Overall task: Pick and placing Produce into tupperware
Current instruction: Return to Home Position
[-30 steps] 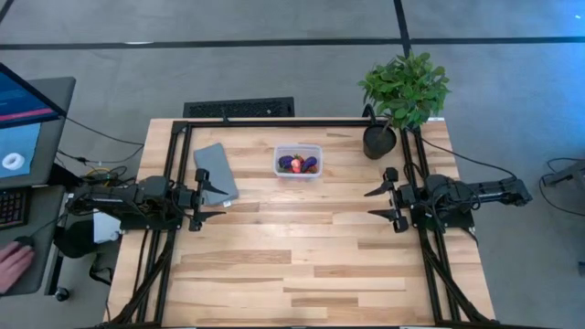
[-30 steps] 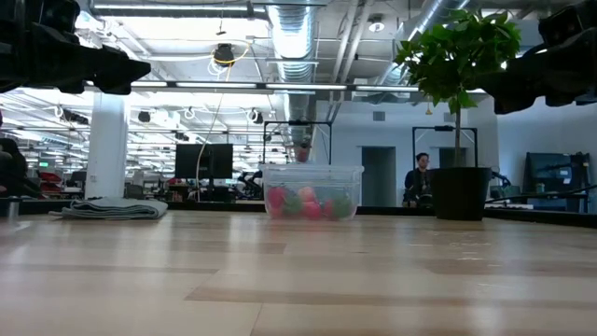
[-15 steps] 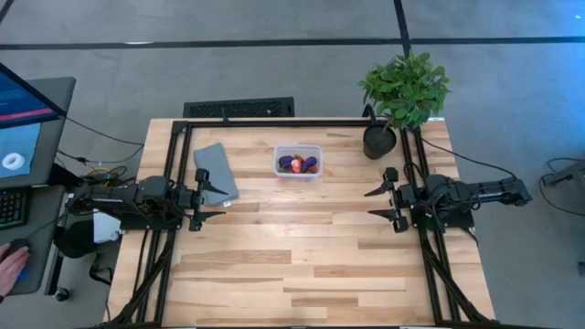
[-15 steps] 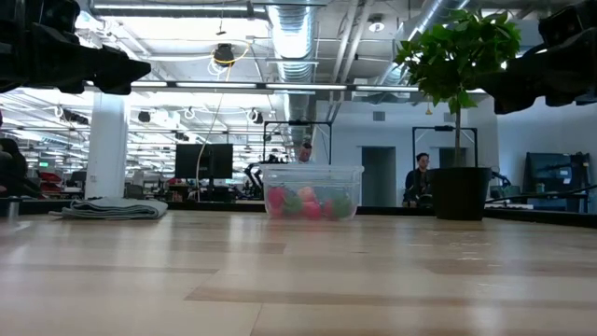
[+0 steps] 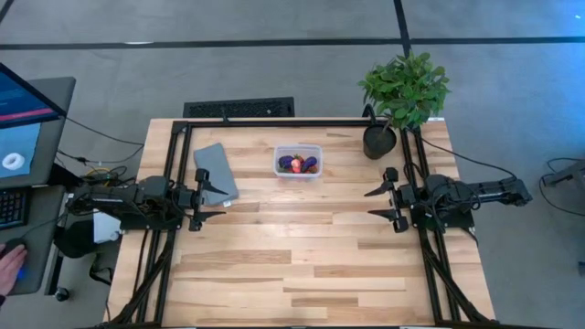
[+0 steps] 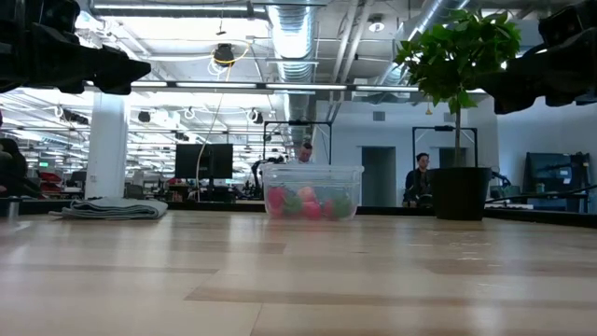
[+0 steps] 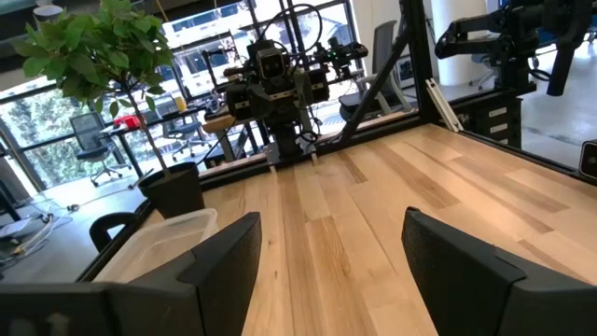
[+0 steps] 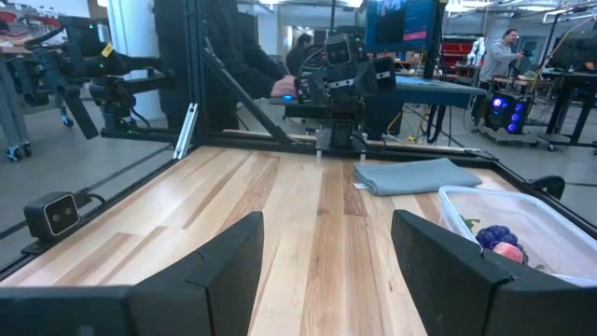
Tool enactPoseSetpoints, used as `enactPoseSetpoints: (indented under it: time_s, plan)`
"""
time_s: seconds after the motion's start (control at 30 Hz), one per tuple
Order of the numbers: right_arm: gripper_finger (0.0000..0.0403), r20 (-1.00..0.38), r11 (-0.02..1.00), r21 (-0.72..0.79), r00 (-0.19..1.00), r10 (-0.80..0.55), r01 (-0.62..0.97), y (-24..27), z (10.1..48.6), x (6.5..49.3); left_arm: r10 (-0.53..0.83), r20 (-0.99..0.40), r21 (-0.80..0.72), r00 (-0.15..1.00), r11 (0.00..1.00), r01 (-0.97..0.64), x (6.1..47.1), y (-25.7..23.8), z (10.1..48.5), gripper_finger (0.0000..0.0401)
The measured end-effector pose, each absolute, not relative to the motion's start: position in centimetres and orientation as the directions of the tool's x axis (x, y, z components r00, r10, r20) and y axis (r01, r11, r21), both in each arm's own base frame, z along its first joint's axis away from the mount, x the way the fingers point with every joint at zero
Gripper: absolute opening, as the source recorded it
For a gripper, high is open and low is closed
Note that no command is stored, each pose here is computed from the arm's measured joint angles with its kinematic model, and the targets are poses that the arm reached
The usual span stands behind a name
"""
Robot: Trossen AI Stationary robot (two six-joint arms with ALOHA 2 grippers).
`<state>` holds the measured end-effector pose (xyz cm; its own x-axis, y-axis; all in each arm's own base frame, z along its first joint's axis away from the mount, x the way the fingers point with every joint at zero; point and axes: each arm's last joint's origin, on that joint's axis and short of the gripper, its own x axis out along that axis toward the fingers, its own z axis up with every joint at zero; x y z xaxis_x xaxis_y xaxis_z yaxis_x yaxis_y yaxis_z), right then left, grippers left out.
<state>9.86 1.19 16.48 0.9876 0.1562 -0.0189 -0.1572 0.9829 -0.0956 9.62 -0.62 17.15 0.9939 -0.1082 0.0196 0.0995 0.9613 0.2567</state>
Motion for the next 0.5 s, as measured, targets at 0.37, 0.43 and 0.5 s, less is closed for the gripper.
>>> enactPoseSetpoints:
  time_s: [0.37, 0.43, 0.5]
  plan:
    - [0.0260, -0.019, 0.983, -0.096, 0.988, 0.156, -0.157, 1.19, 16.48, 9.86, -0.108, 0.020, 0.257, 0.994, 0.961, 0.100, 9.62, -0.62, 17.15, 0.0250]
    - [0.0260, -0.019, 0.983, -0.096, 0.988, 0.156, -0.157, 1.19, 16.48, 9.86, -0.108, 0.020, 0.257, 0.994, 0.961, 0.100, 9.62, -0.62, 17.15, 0.0250]
    - [0.0260, -0.019, 0.983, -0.096, 0.988, 0.156, -0.157, 1.19, 16.48, 9.86, -0.108, 0.019, 0.257, 0.994, 0.961, 0.100, 9.62, -0.62, 17.15, 0.0249]
